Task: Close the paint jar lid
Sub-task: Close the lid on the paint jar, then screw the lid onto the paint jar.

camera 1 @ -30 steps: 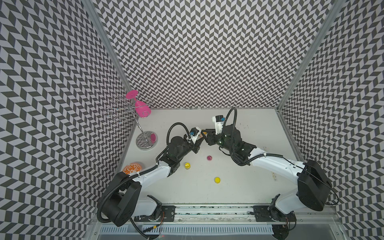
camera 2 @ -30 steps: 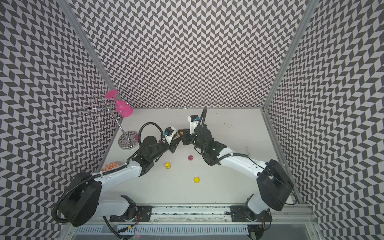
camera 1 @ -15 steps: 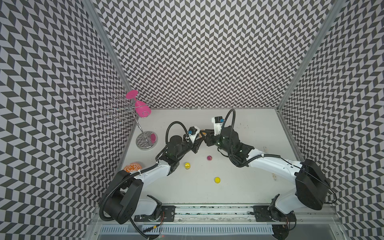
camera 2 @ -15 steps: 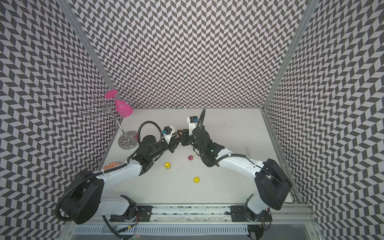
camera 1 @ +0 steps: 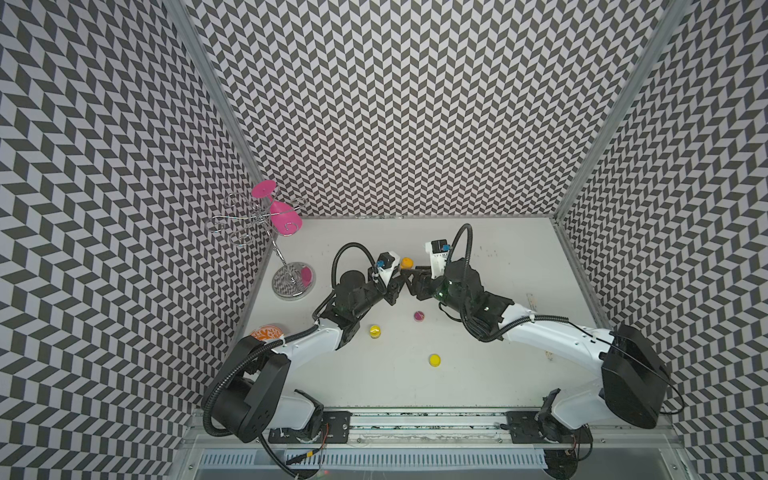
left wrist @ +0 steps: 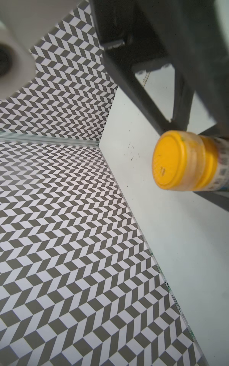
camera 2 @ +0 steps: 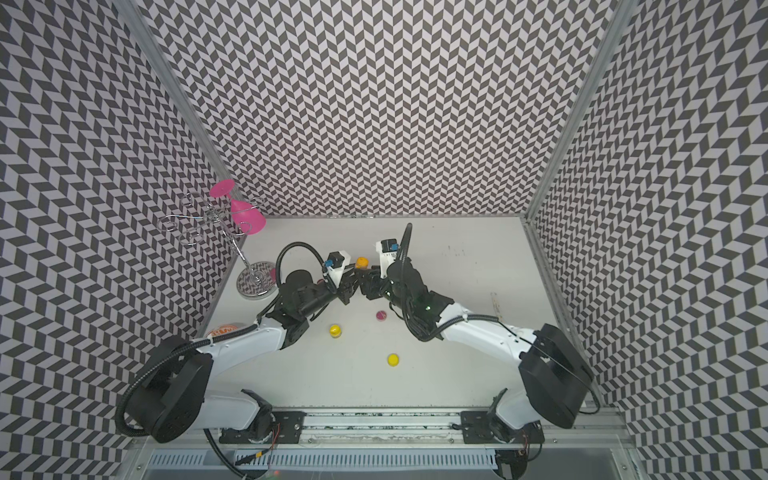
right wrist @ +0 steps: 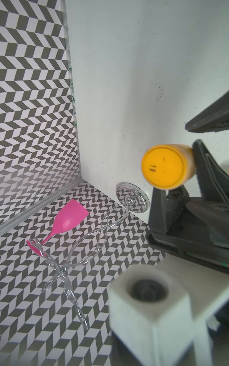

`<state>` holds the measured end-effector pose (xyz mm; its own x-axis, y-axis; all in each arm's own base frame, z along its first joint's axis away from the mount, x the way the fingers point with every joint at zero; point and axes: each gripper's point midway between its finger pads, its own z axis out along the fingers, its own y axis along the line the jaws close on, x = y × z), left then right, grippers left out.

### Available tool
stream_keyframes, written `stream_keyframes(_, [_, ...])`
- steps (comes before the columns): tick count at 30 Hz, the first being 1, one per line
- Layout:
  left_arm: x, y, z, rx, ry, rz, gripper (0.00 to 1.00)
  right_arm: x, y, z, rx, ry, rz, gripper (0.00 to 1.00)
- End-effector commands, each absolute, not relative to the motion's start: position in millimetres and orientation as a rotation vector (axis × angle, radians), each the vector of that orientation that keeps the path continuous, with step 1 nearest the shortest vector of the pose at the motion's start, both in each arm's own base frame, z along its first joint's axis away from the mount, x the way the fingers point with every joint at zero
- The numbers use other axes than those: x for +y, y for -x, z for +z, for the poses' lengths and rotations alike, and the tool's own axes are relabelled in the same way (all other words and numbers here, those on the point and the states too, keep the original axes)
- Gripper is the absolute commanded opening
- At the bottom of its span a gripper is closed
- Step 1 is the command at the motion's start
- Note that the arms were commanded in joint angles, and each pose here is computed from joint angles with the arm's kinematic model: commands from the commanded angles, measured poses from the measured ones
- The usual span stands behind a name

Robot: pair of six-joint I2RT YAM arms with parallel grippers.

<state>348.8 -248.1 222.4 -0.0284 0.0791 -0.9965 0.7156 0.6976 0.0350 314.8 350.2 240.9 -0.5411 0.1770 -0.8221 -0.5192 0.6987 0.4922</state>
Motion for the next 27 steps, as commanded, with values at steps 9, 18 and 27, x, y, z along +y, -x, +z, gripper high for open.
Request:
stream_keyframes(9, [-242.0, -358.5, 296.2, 1.306, -0.631, -0.554, 0.27, 297.6, -265.6, 220.9, 1.999, 0.387, 0.768, 0.81])
stream_keyframes(18, [-274.2, -323.5, 284.4, 1.224, -0.921, -0.694, 0.28, 238.0, -297.5, 283.8, 1.777, 0.409, 0.707, 0.78])
stream_keyframes(27, [-302.8, -278.1, 264.9, 1.106, -1.212, -1.015, 0.28, 268.9, -279.3, 340.3, 1.432, 0.796, 0.746, 0.73])
